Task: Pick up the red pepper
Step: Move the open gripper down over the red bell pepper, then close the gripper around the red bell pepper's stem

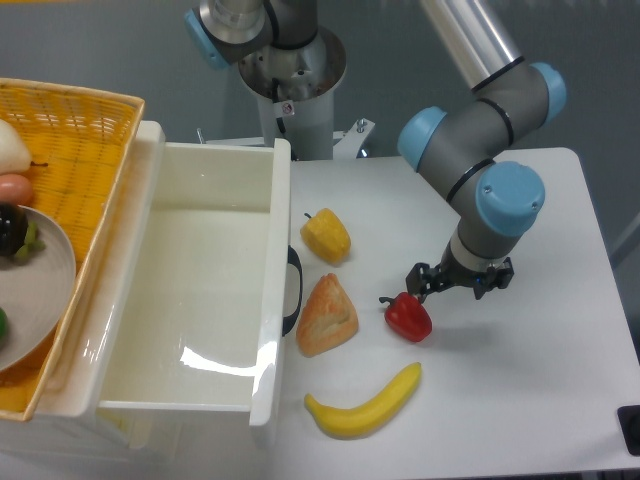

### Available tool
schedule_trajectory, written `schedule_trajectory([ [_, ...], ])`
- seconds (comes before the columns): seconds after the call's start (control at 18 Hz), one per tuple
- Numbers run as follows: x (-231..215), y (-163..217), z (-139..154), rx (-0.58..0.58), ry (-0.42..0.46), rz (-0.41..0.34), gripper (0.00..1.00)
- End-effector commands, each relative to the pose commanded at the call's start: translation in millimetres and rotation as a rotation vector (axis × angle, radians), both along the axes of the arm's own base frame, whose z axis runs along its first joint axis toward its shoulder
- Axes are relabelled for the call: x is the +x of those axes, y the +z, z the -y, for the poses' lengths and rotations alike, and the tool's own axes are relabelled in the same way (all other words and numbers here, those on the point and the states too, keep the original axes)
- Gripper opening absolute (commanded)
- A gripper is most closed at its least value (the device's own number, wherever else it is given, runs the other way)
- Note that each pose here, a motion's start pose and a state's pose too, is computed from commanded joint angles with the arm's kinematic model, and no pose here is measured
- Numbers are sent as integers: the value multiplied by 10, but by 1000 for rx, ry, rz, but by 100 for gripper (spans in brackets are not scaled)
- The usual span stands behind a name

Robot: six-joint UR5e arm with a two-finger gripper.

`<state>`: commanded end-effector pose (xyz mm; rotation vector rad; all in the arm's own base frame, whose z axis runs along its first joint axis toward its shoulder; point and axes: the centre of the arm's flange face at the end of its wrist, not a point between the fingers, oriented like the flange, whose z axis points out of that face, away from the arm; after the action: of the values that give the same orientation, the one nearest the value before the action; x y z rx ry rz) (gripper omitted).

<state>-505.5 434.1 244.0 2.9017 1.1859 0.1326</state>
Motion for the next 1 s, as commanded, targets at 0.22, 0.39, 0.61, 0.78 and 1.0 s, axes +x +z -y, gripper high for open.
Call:
schedule_trajectory([
  [0.22, 65, -90, -90, -17, 104, 15, 100],
  [0.39, 89, -120, -122, -27, 183, 21, 100],
  [0.61, 150, -234, -212, -46, 247, 35, 100],
  [0.78, 159, -284, -227, -55, 258, 39, 100],
  [1.0, 198, -387, -264, -73, 262, 45, 100],
])
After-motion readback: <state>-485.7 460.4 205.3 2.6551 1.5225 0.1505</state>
